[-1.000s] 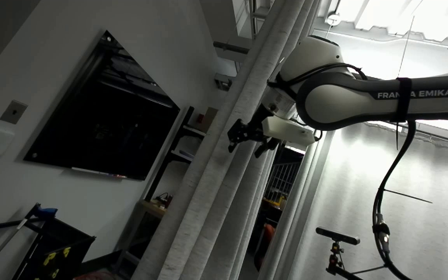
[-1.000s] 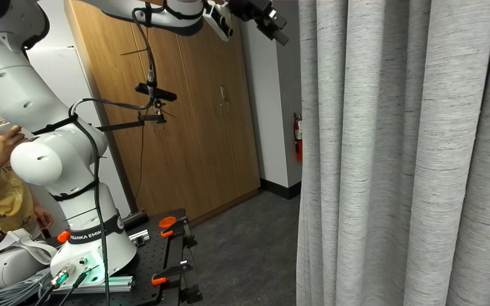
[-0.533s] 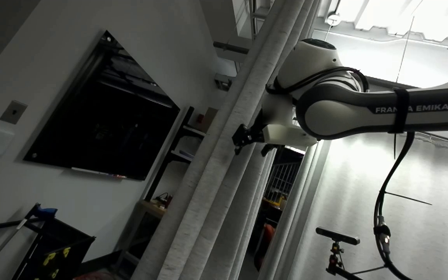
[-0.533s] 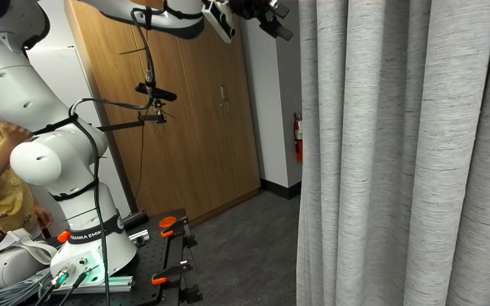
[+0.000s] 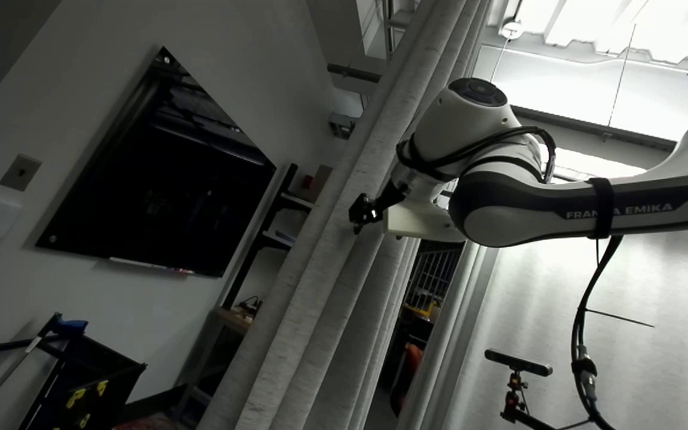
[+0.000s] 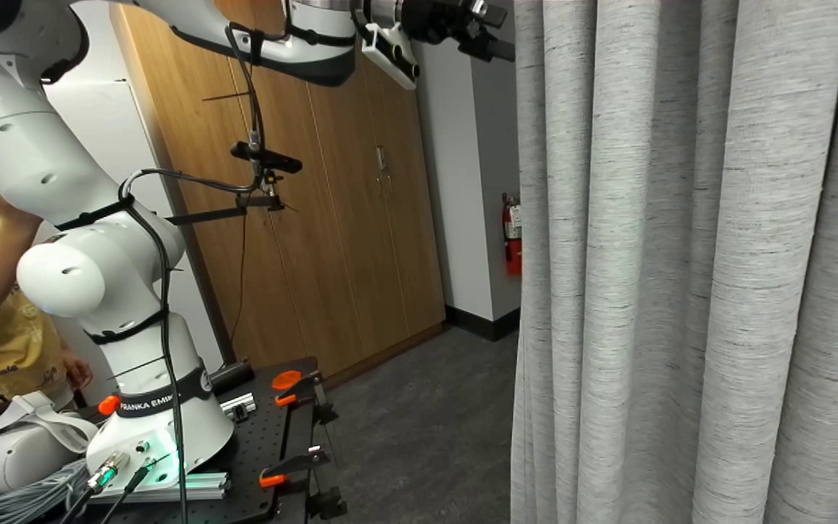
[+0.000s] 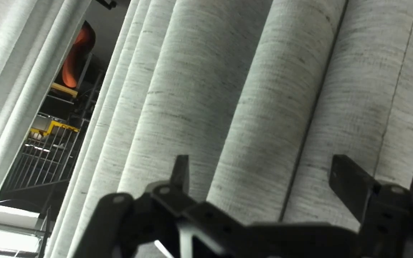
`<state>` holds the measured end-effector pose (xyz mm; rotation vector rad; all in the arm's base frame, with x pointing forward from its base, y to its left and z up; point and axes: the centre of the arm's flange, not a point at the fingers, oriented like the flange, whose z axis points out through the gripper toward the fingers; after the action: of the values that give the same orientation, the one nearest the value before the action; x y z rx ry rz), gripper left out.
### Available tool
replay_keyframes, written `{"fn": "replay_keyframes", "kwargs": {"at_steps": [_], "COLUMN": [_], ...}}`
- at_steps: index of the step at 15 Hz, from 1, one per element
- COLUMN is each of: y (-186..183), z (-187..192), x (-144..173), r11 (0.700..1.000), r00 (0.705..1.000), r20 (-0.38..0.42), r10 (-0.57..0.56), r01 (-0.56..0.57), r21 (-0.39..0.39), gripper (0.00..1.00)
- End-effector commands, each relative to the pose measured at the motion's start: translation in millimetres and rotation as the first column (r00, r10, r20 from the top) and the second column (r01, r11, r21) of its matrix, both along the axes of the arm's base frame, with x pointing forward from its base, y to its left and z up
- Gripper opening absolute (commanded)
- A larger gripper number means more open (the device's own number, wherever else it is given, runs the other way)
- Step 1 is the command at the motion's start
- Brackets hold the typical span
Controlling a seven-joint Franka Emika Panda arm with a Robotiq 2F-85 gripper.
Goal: Move the curtain to the left
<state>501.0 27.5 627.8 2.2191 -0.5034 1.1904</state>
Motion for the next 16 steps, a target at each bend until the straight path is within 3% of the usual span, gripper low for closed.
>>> {"fn": "replay_keyframes", "kwargs": {"at_steps": [1,4,7,8,10,16], "y": [-4,-8,-16,-19,-24,-19], "z": [18,32,43,43,40,23], "x": [2,6,15,18,23,34], "r11": [1.000,1.000,0.997,0.994,0.989,0.984], "r00": [0.993,0.983,0.971,0.967,0.959,0.965], "r20": [0.114,0.181,0.237,0.251,0.266,0.223], "r10": [-0.012,-0.005,0.037,0.055,0.094,0.138], "r01": [0.015,0.007,-0.052,-0.076,-0.121,-0.159], "r21": [-0.026,-0.014,0.056,0.074,0.088,0.078], "gripper": [1.00,1.00,0.98,0.73,0.69,0.22]}}
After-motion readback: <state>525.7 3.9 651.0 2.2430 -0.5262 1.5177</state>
